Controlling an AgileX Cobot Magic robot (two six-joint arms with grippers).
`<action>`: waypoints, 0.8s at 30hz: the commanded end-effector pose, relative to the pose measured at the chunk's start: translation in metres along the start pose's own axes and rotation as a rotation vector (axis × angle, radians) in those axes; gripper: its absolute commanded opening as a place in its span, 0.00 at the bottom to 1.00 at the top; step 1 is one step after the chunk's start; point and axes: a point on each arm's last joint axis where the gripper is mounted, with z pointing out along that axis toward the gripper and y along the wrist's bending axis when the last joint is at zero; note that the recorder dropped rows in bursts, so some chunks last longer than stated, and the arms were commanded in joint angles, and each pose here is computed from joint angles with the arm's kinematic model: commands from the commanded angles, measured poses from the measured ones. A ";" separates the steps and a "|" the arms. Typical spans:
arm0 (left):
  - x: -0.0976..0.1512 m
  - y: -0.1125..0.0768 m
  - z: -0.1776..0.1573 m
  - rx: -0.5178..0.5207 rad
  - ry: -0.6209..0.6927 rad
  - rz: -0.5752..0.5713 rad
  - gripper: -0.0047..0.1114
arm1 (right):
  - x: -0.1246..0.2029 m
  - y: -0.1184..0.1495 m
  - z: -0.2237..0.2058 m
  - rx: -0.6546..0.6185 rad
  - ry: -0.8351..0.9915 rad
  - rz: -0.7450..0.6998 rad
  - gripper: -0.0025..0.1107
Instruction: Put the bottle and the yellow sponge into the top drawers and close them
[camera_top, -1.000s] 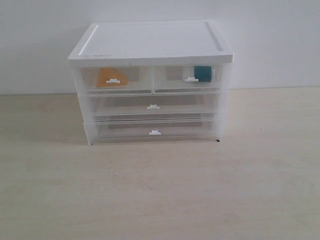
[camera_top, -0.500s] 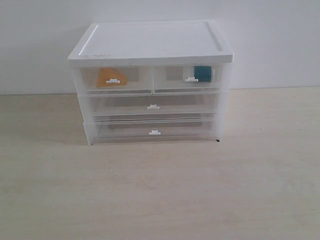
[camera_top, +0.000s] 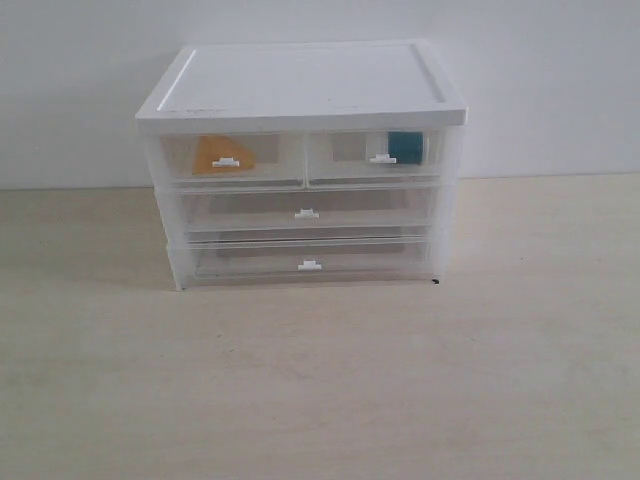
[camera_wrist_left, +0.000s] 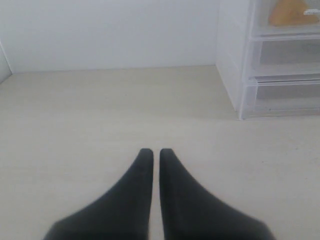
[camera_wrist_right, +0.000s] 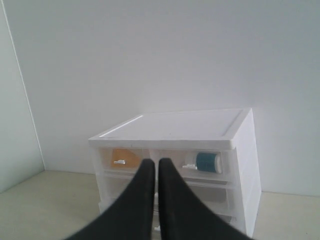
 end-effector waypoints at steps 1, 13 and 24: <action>0.001 0.000 0.000 -0.004 0.000 0.009 0.07 | 0.003 -0.001 -0.001 0.003 0.004 0.002 0.02; 0.001 0.000 0.000 -0.004 0.000 0.009 0.07 | 0.010 -0.022 -0.017 0.357 -0.259 -0.252 0.02; 0.001 0.000 0.000 -0.004 0.002 0.009 0.07 | 0.048 -0.035 -0.017 0.485 -0.104 -0.302 0.02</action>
